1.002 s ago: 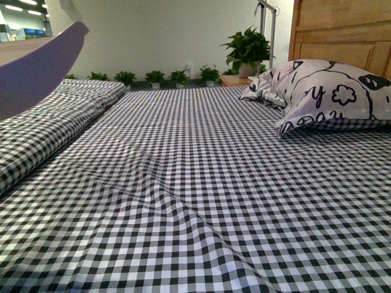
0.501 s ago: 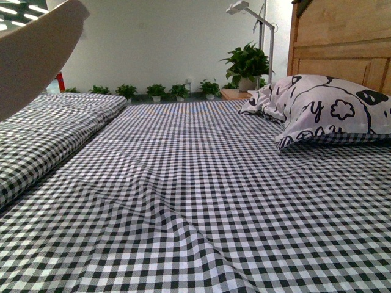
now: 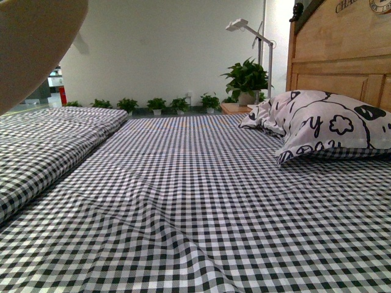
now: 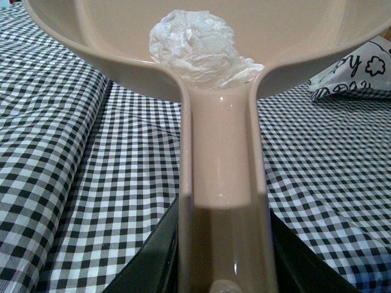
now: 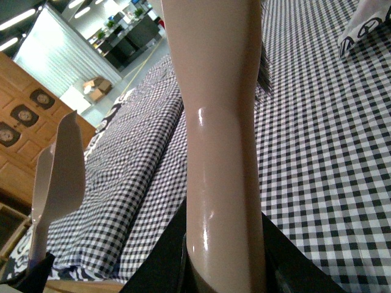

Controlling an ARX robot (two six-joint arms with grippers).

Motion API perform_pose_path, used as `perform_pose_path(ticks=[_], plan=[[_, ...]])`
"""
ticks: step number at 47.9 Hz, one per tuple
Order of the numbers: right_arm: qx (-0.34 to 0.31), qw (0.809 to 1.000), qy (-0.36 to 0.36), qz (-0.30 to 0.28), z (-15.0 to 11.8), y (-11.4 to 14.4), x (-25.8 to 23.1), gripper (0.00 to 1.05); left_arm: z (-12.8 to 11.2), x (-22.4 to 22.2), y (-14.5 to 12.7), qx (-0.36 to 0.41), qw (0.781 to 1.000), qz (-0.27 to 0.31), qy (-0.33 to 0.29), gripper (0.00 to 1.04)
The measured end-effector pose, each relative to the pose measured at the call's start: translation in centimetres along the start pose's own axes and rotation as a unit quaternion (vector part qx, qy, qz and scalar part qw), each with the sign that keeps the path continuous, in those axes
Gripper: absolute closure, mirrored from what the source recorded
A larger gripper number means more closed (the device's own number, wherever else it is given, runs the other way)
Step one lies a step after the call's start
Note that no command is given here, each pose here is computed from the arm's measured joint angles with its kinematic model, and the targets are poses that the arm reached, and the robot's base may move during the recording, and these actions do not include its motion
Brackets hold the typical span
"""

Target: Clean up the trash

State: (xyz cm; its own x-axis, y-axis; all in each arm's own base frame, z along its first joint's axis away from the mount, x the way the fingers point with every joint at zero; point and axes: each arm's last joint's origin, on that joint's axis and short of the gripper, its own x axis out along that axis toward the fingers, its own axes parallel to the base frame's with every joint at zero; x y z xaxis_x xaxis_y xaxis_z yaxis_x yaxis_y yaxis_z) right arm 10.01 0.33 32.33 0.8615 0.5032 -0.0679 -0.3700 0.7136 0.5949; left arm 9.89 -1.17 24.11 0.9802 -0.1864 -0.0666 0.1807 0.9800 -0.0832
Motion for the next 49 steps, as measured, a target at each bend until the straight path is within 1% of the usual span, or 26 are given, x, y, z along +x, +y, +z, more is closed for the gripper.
perform_pose_path(ticks=[9,49], plan=[[-0.014,1.000,0.000,0.000,0.00,0.00,-0.01,0.85,0.00,0.00,0.00,0.000,1.000,0.000,0.000,0.78],[-0.016,1.000,0.000,0.000,0.00,0.00,-0.01,0.85,0.01,-0.01,0.00,0.000,1.000,0.000,-0.001,0.78]])
